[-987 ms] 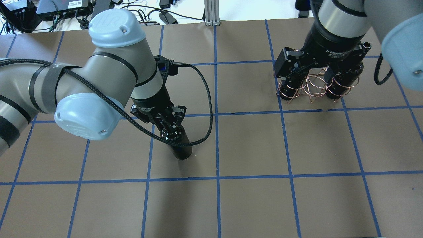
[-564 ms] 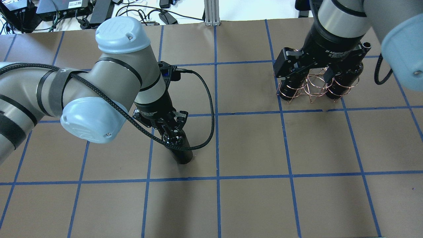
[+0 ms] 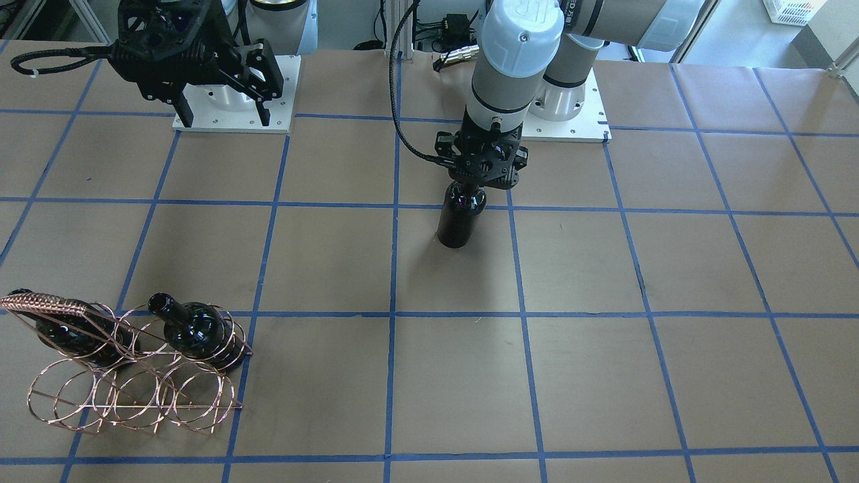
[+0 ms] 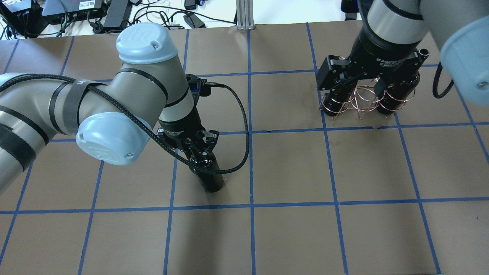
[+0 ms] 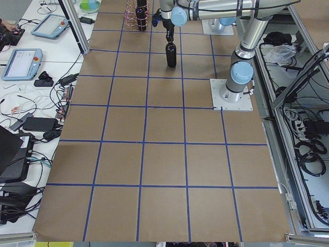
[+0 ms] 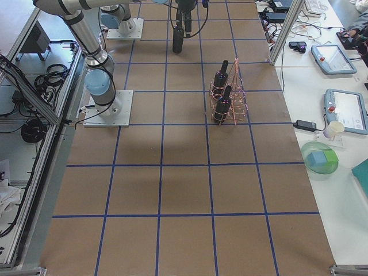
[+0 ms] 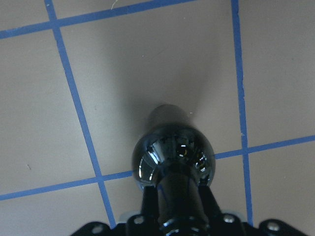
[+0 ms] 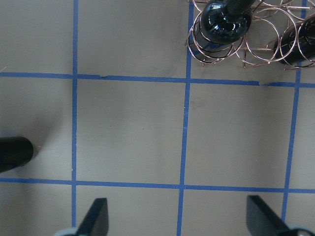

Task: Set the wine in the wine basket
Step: 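Open the left gripper and raise it while the right gripper reaches over the bottle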

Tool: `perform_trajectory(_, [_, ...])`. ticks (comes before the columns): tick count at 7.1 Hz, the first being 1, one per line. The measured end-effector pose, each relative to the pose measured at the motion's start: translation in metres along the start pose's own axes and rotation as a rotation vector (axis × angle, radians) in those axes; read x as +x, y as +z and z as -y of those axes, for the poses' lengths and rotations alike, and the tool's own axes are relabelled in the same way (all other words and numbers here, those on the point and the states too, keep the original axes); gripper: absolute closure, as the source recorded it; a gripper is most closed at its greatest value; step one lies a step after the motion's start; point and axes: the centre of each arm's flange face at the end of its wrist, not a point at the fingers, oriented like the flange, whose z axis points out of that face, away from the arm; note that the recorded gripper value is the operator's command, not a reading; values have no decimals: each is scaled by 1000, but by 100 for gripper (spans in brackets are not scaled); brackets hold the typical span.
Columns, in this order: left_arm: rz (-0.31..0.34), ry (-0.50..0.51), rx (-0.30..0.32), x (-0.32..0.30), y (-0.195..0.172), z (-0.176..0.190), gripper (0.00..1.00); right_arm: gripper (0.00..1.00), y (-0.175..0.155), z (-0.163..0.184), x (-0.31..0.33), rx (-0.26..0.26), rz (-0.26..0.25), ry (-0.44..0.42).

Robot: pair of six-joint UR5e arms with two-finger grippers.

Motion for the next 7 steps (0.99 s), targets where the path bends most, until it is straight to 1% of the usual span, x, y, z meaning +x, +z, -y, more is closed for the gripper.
perform_trajectory(1, [0,0,-4,0,2,1,49,0,0,0,0,0,0,0])
perform_trajectory(2, [0,1,-6,0,3,1,0,0,0,0,0,0,0,0])
perform_trajectory(4, [2,1,-11,0,-2,-1,0,0,0,0,0,0,0,0])
perform_trajectory(5, [2,0,-12,1,-13,-3,0,0,0,0,0,0,0,0])
perform_trajectory(7, [1,-6,59,-3,-64,5,0,0,1,0,-1,-2,0,-1])
